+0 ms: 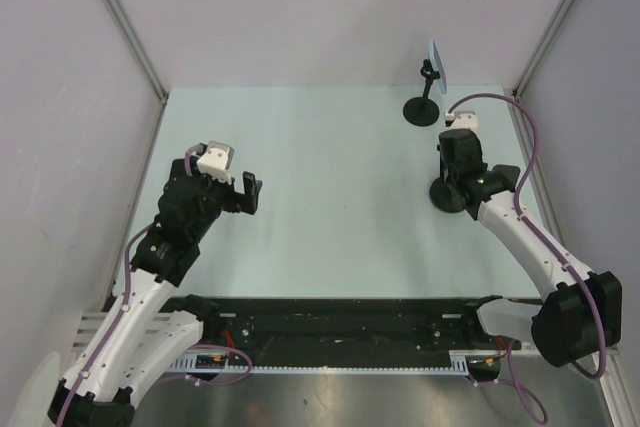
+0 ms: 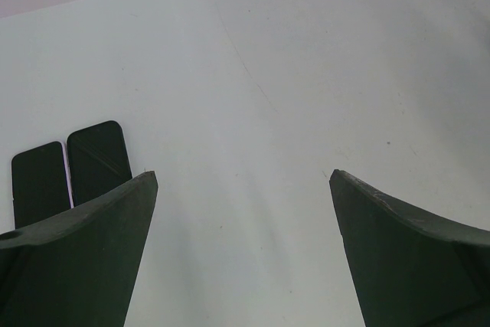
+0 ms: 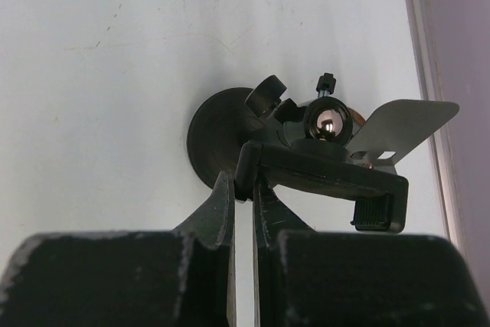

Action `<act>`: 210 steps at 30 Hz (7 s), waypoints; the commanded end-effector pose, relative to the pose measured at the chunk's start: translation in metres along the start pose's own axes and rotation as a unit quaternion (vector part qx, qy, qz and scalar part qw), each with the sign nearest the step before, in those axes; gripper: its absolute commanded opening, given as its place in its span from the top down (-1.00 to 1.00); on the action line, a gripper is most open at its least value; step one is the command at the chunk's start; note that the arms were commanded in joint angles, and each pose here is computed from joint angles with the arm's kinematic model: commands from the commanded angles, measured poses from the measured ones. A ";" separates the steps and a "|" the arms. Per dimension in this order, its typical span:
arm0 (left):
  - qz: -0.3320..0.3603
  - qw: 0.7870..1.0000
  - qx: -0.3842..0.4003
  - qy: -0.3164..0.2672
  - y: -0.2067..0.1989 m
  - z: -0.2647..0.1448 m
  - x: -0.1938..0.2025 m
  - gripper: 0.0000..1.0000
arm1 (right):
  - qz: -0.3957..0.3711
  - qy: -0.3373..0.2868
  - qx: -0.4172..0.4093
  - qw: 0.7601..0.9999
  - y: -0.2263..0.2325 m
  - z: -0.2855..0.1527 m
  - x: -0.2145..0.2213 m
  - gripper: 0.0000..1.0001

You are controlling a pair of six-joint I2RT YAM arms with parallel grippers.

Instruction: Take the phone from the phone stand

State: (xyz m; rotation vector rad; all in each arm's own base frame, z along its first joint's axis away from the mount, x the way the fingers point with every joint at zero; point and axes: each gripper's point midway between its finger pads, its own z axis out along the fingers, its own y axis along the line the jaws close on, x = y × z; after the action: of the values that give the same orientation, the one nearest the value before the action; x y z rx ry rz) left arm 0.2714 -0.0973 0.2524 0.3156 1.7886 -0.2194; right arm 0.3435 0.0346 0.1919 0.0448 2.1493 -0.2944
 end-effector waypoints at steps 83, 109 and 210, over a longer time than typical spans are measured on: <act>0.034 0.998 -0.037 0.038 0.020 0.020 0.019 -1.00 | -0.034 -0.323 -0.080 0.942 0.055 0.155 -0.280 1.00; -0.024 0.996 0.069 -0.052 -0.022 -0.015 -0.026 -1.00 | -0.097 -0.288 -0.343 0.889 0.239 -0.154 -0.101 1.00; -0.040 0.956 0.249 -0.151 -0.189 0.032 0.053 0.99 | -0.116 -0.289 -0.363 0.878 0.253 -0.189 -0.030 0.28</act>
State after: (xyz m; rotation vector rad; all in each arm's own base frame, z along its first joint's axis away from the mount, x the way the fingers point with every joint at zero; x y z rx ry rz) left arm 0.2326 -0.2791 0.1776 0.5583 1.4713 -0.7169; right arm 0.2332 0.3222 0.2596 -0.7212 1.5771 0.3659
